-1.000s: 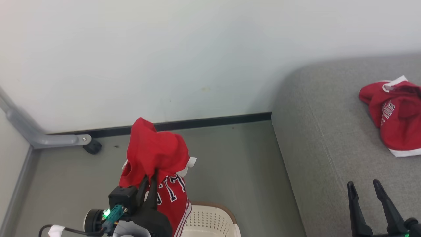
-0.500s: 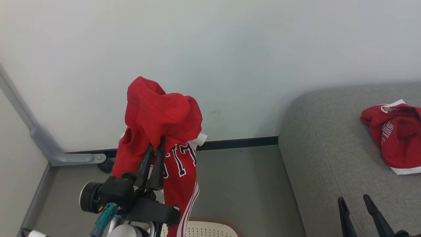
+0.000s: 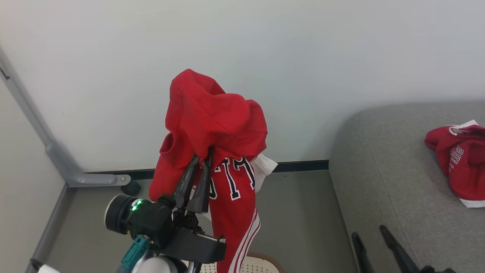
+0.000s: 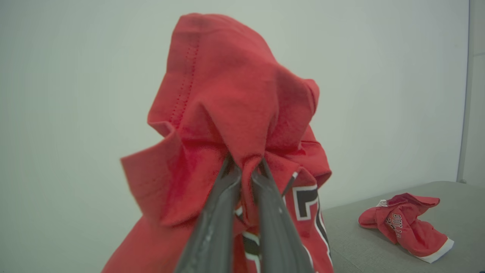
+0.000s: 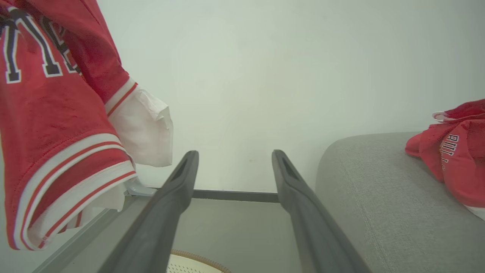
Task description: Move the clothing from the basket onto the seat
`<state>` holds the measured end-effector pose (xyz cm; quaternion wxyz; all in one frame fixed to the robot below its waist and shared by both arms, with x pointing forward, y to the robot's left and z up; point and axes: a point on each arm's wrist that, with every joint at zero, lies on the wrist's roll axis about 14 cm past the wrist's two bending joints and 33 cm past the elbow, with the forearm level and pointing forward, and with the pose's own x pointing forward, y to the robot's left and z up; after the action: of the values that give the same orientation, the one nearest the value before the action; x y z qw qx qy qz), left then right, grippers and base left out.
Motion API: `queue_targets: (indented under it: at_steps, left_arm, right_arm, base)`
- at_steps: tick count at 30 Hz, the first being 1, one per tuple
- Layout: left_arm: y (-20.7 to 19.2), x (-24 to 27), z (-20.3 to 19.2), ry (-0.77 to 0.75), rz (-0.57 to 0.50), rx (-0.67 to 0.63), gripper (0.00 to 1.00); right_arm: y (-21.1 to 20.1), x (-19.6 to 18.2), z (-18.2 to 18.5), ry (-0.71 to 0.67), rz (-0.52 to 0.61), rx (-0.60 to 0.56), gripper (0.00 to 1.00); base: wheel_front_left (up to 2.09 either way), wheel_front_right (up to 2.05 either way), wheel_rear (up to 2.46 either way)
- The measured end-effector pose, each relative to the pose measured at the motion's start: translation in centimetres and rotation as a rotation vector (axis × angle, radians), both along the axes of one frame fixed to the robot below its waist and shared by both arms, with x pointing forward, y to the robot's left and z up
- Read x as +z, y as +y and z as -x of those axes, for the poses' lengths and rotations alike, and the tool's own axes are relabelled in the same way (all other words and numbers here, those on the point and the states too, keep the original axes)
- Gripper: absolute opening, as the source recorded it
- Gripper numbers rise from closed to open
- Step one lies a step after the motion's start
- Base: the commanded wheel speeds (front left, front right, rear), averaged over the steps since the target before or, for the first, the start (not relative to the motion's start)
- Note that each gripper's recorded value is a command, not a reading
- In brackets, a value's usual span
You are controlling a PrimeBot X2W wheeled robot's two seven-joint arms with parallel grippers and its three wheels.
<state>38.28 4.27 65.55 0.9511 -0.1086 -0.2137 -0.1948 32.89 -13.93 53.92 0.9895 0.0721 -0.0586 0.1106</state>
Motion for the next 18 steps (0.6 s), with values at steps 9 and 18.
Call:
queue_targets:
  at_steps: [9, 18]
  left_arm:
    - [-0.4, 0.3, 0.8, 0.010, -0.027, -0.021, 0.00]
    - [-0.4, 1.2, 1.8, -0.007, -0.045, -0.027, 0.00]
  right_arm:
    - [9.4, 1.9, 1.0, -0.029, -0.068, 0.279, 1.00]
    - [15.2, 3.7, 1.6, -0.068, -0.068, 0.467, 1.00]
  base:
    - [0.00, 0.00, 0.00]
    - [0.00, 0.00, 0.00]
